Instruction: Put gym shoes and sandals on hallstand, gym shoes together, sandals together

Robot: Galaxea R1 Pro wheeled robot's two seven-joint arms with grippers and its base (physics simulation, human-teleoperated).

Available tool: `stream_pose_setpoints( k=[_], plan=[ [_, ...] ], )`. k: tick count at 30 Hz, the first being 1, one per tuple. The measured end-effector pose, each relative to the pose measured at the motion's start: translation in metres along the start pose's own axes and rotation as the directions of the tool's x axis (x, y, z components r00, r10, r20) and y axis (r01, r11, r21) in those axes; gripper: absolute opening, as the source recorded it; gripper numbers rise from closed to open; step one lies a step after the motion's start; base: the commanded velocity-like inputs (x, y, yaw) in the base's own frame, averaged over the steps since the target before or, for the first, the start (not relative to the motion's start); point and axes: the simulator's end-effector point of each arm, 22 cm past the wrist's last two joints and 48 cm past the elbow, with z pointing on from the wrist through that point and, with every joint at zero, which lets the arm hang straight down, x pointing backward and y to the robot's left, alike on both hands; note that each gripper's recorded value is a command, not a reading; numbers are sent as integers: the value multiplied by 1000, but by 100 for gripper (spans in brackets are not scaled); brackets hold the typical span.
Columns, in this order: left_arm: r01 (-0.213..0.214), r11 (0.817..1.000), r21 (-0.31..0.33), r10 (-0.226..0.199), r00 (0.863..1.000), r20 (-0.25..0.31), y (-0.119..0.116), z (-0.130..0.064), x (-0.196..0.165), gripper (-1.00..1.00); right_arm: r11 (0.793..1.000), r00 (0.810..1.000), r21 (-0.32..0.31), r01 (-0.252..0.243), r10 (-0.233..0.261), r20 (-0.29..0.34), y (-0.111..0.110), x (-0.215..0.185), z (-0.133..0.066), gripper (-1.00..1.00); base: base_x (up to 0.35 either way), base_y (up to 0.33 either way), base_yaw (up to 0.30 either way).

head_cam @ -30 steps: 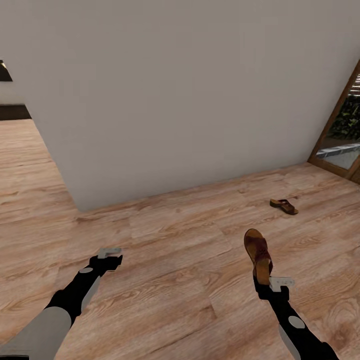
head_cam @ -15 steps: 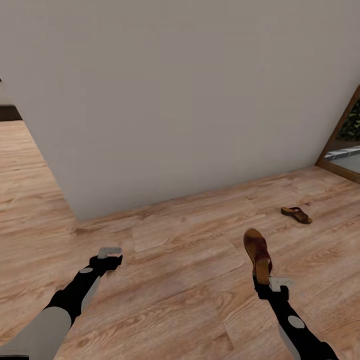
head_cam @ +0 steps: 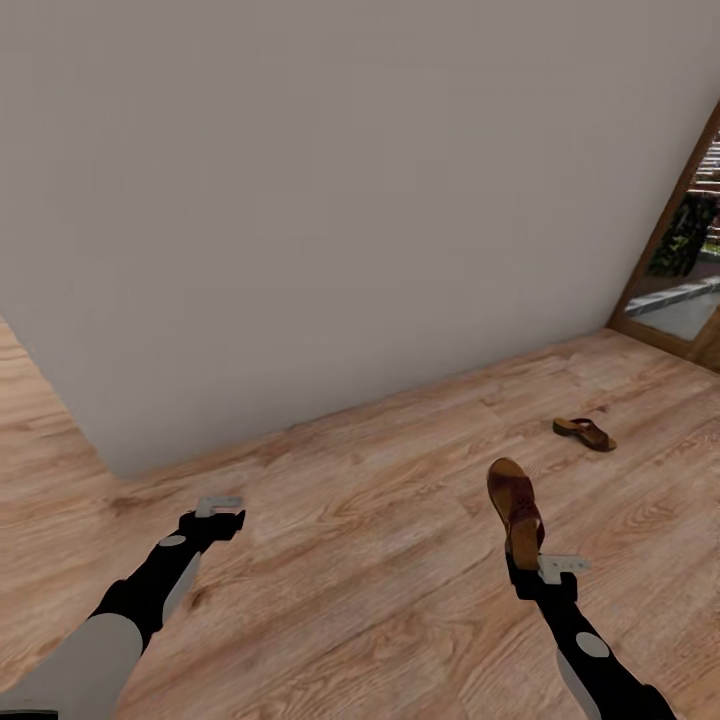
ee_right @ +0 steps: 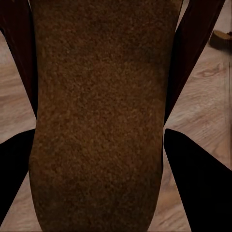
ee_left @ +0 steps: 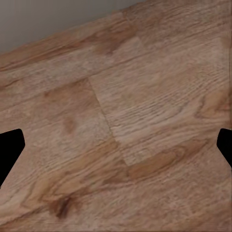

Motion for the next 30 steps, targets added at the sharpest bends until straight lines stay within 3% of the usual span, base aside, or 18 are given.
stream_pose_setpoints(
  k=[30],
  plan=[
    [0, 1000, 0, 0, 1000, 4, 0, 0, -1, 100, 1000, 1000, -2, 0, 0, -1, 0, 0, 0, -100, 288, 220, -273]
  ],
)
